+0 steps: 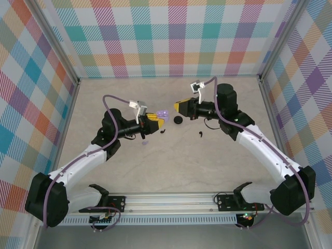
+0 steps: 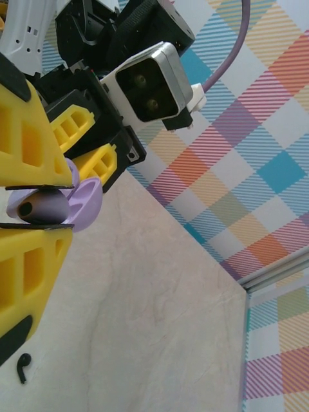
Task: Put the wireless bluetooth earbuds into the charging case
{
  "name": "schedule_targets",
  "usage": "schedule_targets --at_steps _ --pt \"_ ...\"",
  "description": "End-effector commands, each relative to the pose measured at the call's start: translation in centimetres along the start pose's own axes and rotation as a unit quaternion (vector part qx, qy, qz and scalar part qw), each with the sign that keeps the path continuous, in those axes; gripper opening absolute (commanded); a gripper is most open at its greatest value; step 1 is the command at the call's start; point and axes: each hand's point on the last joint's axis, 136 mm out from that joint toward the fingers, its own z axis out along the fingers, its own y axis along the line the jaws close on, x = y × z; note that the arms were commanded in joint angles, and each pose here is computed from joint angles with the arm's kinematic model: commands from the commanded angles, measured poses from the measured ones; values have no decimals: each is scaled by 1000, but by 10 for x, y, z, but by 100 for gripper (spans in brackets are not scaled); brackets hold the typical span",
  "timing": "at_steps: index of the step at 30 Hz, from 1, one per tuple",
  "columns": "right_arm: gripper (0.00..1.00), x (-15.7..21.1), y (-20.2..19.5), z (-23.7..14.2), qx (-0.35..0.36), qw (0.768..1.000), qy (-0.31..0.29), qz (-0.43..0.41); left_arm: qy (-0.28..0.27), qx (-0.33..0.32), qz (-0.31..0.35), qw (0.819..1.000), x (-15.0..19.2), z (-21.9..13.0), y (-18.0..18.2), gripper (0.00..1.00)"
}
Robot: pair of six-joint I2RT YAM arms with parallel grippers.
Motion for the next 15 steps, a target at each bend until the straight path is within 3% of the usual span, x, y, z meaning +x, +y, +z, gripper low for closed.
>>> schedule_targets --at_steps 1,15 --pt "19 -18 17 -4 -10 999 -38 -37 -24 14 25 999 -22 5 -11 11" --pt "20 -11 27 12 -13 998 -22 -59 -12 30 17 999 -30 16 -22 11"
